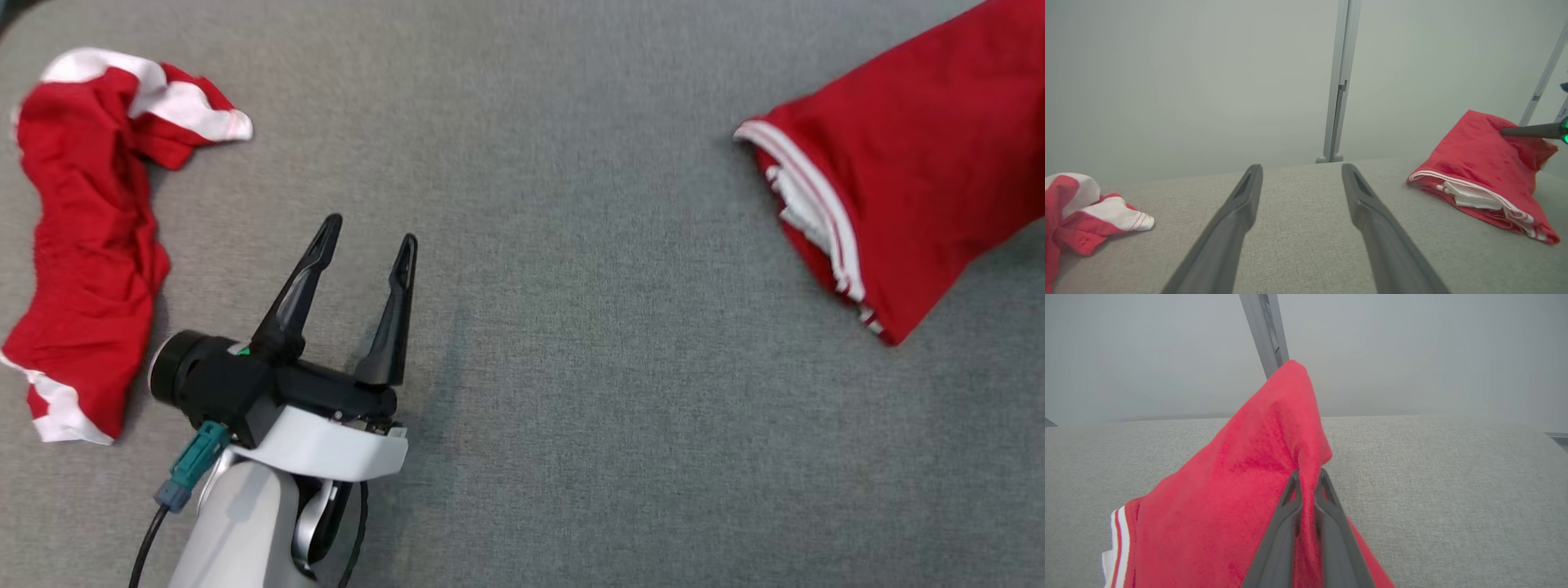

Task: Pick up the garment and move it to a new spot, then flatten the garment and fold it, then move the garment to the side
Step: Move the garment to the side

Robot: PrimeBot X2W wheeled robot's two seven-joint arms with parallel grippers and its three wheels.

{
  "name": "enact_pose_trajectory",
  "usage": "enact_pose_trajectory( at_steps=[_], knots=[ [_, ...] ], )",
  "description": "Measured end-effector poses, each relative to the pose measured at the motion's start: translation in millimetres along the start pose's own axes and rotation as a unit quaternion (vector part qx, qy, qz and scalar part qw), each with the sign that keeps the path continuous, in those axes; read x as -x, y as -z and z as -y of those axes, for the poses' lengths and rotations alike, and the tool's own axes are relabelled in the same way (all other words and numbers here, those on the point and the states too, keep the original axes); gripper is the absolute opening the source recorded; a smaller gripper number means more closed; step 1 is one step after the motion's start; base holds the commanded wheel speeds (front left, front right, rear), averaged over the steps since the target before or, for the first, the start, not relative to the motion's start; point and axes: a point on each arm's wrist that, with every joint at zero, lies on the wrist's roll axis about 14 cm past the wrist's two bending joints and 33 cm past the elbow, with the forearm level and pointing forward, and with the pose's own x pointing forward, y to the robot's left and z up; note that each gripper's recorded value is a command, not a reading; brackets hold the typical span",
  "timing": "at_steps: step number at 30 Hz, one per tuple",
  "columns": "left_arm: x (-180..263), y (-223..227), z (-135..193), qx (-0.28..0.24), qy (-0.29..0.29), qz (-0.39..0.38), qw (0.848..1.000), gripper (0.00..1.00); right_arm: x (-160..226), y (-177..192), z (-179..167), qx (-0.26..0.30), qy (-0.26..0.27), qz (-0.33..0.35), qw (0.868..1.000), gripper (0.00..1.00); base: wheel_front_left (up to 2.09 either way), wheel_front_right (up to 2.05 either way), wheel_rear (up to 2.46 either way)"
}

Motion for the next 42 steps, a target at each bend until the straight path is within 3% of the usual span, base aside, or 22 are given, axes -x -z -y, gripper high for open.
enact_pose_trajectory(
  at_steps=[7, 19, 28, 29, 30, 31, 42],
  knots=[
    [-26.4, 27.4, 14.5, 0.002, 0.032, -0.017, 0.999, 1.0, -11.8, 7.1, 60.9, -0.002, 0.075, 0.006, 0.997, 0.0, 0.0, 0.0, 0.0],
    [-50.3, 68.0, 32.7, 0.011, 0.072, -0.044, 0.996, 1.0, -6.9, 8.8, 131.8, 0.009, 0.171, 0.026, 0.985, 0.0, 0.0, 0.0, 0.0],
    [-56.2, 84.9, 29.7, 0.009, 0.075, -0.056, 0.996, 1.0, -8.8, -2.4, 170.3, 0.046, 0.23, 0.039, 0.971, 0.0, 0.0, 0.0, 0.0],
    [-55.8, 86.3, 29.1, 0.009, 0.074, -0.058, 0.996, 1.0, -9.8, -2.4, 171.6, 0.048, 0.233, 0.04, 0.971, 0.28, 0.0, 0.0, 0.0],
    [-55.5, 87.1, 28.6, 0.008, 0.073, -0.058, 0.996, 1.0, -11.4, -3.0, 171.4, 0.051, 0.233, 0.041, 0.97, 0.46, 0.0, 0.0, 0.0],
    [-55.4, 87.5, 28.3, 0.008, 0.073, -0.059, 0.996, 1.0, -12.6, -4.2, 171.5, 0.052, 0.234, 0.043, 0.97, 1.0, 0.0, 0.0, 0.0],
    [-53.6, 70.1, 28.4, 0.007, 0.068, -0.047, 0.997, 1.0, -2.6, -27.8, 156.1, 0.077, 0.223, 0.077, 0.969, 1.0, 0.0, 0.0, 0.0]
  ],
)
